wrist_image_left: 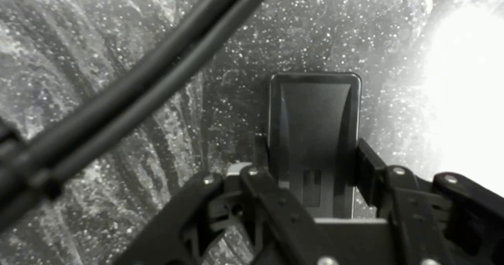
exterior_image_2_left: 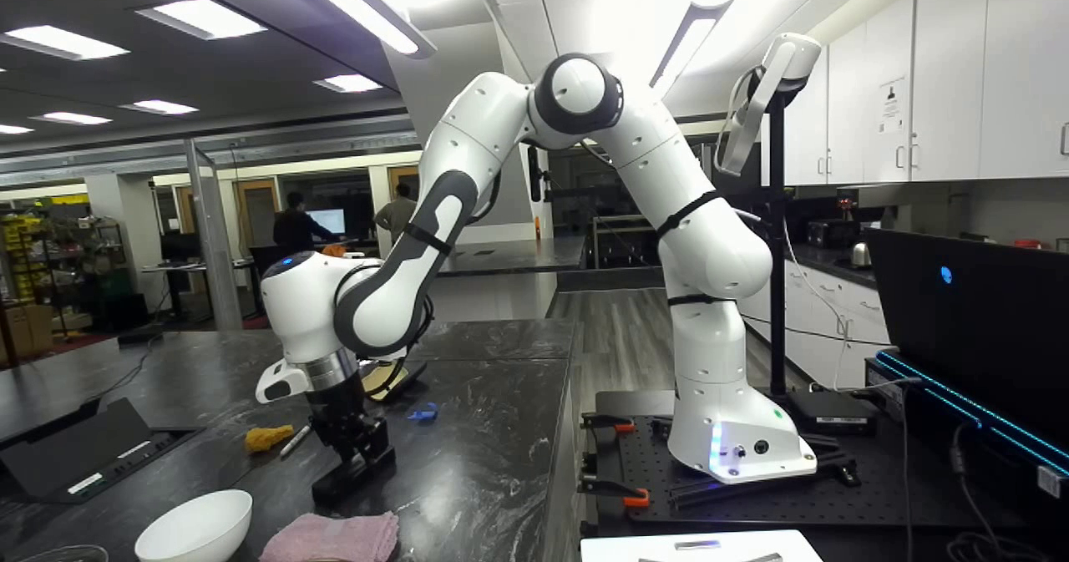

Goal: Use the black object to clean the surface

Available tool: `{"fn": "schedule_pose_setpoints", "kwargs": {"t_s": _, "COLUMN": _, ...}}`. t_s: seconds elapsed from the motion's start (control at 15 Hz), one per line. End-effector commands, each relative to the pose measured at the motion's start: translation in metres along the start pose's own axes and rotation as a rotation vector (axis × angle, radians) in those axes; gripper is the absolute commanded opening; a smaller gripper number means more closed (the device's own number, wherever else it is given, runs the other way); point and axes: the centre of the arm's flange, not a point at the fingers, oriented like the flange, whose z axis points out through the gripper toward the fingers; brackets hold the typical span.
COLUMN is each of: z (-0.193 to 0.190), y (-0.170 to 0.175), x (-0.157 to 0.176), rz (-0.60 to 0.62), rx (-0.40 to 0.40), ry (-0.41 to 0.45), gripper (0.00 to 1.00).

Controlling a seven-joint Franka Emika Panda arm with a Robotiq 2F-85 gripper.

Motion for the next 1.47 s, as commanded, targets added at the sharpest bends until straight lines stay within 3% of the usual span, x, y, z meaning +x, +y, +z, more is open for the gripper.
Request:
{"fn": "schedule_pose_setpoints", "kwargs": {"t_s": 0.0, "z": 0.022, "y": 0.032, "x": 0.012, "rz": 0.056, "rx": 0.006, "ry": -0.032, "gripper": 0.29}}
{"fn": "schedule_pose_setpoints", "kwargs": {"t_s": 0.6, "z": 0.034, "y": 0.065, "x": 0.008, "rz": 0.108, "rx": 0.026, "ry": -0.075, "gripper": 0.29}}
{"fn": "schedule_pose_setpoints", "kwargs": {"t_s": 1.13, "z": 0.014, "y": 0.026, "x": 0.005, "rz": 0.017, "rx": 0.033, "ry": -0.032, "gripper": 0.29}}
{"fn": "schedule_pose_setpoints", "kwargs": {"t_s": 1.4, "z": -0.007, "y": -0.004, "x": 0.004, "rz": -0.110, "rx": 0.034, "ry": -0.022, "gripper": 0.29}}
